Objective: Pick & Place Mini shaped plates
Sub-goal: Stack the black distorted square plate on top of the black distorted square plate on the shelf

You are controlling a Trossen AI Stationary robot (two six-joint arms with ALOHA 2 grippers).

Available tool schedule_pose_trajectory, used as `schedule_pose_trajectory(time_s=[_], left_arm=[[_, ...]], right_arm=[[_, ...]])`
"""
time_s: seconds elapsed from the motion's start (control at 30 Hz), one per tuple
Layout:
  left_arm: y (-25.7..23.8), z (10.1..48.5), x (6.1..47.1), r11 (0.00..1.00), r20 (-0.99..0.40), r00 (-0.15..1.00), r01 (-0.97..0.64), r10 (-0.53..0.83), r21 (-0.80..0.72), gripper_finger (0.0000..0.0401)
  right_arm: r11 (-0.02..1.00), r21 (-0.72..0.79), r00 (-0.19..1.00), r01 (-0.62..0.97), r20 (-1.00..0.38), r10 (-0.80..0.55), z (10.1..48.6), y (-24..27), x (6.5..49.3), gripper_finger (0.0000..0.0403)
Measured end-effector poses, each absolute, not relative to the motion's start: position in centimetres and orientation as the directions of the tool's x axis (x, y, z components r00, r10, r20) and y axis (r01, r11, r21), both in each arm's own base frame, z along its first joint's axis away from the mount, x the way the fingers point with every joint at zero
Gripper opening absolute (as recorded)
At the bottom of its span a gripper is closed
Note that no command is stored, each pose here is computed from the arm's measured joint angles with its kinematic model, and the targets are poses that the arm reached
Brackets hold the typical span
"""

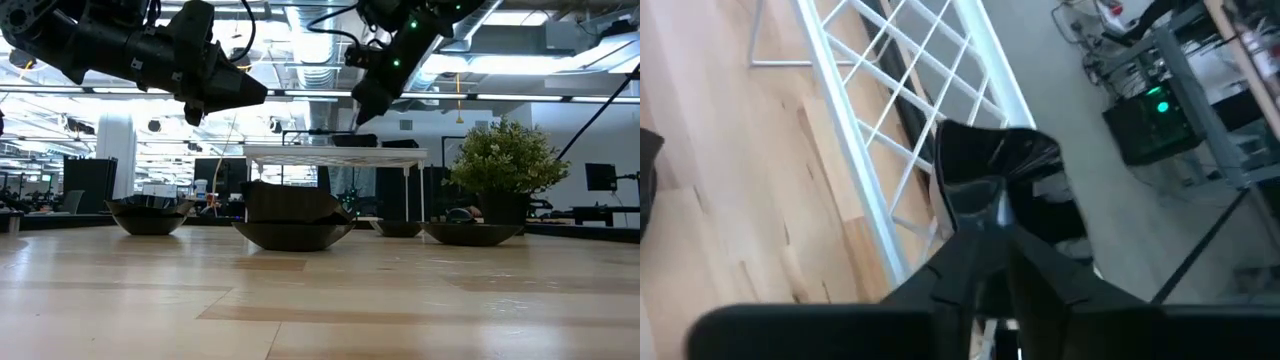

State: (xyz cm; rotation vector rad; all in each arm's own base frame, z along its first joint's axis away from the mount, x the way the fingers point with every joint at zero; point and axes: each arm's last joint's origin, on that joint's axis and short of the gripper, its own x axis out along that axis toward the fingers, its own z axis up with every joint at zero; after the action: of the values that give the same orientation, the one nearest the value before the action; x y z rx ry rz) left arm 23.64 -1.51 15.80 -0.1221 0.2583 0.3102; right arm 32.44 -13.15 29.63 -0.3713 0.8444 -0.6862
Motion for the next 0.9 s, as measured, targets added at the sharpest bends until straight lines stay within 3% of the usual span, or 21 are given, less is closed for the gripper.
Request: schedule_pose_trajectory(time_s=[0.17,0.33,0.6,0.9], left_arm=[[-1.5,15.8,23.6,0.945,-0.269,0.920,-0.317,0.286,-0.079,0.0088],[-1.5,15.5,23.4,0.946,-0.278,0.917,-0.316,0.285,-0.073,0.0088],[-1.5,14.8,22.9,0.966,-0.306,0.921,-0.259,0.243,-0.012,0.0088],[-2.6,14.7,23.1,0.995,-0.354,0.930,-0.094,0.103,0.042,0.0088]], right_arm=[[0.648,-0.642,0.411,0.410,-0.504,-0.760,30.1,-12.3,32.4,0.0092],[0.565,-0.694,0.383,0.446,-0.423,-0.821,31.4,-10.0,32.2,0.0093],[0.763,-0.494,0.631,0.418,-0.447,-0.635,32.9,-4.7,29.4,0.0075],[0.839,-0.385,0.777,0.385,-0.355,-0.519,27.0,-0.1,24.9,0.0071]])
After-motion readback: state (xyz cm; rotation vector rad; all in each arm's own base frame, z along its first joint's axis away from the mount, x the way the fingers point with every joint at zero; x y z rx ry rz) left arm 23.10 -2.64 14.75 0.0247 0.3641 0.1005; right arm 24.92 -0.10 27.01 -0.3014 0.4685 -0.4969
